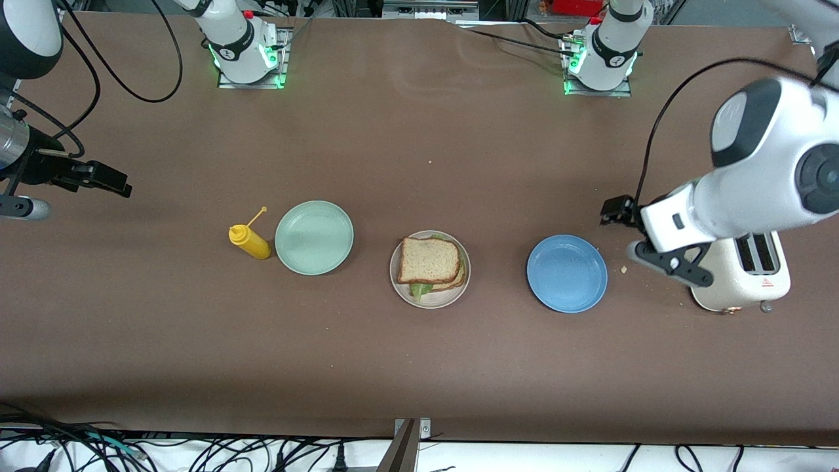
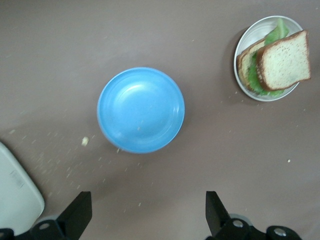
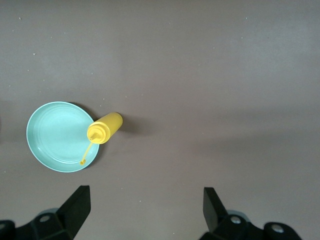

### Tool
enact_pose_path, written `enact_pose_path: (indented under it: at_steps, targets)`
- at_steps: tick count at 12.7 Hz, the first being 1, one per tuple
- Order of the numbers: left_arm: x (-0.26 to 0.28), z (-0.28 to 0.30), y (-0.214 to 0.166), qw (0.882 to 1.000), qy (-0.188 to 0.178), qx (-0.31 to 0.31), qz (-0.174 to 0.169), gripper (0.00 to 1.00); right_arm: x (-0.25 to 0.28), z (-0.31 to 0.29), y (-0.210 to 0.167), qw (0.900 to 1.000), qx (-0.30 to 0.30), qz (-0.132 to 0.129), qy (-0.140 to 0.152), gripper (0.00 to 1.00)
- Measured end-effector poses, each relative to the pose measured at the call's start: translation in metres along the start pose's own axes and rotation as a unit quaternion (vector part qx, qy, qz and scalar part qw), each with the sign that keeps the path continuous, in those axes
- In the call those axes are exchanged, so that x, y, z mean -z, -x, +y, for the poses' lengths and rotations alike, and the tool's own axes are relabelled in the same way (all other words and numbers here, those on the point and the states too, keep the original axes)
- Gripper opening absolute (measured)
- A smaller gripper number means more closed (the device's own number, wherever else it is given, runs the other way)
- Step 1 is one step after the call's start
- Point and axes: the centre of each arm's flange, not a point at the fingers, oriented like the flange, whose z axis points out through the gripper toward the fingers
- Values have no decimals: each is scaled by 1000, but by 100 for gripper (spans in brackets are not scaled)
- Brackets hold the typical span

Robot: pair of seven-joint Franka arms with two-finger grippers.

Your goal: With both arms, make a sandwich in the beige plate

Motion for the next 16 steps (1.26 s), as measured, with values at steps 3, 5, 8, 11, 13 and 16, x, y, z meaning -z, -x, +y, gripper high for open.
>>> enact_pose_path:
  at_steps: [3, 5, 8, 11, 13, 16]
  targets:
    - [45, -21, 34, 999, -17, 32, 14, 100, 0, 0, 0, 1000, 0, 0, 0, 100]
    - [62, -45, 52, 998, -20, 55, 23, 100, 0, 0, 0, 1000, 0, 0, 0, 100]
    - [65, -52, 55, 998, -20, 62, 25, 100, 0, 0, 0, 1000, 0, 0, 0, 100]
    - [65, -54, 59, 996, 5, 79, 28, 100, 0, 2, 0, 1000, -1, 0, 0, 100]
    - [60, -64, 75, 994, 17, 100, 34, 100, 0, 2, 0, 1000, -2, 0, 0, 100]
    - [70, -47, 108, 993, -35, 97, 51, 100, 0, 3, 0, 1000, -2, 0, 0, 100]
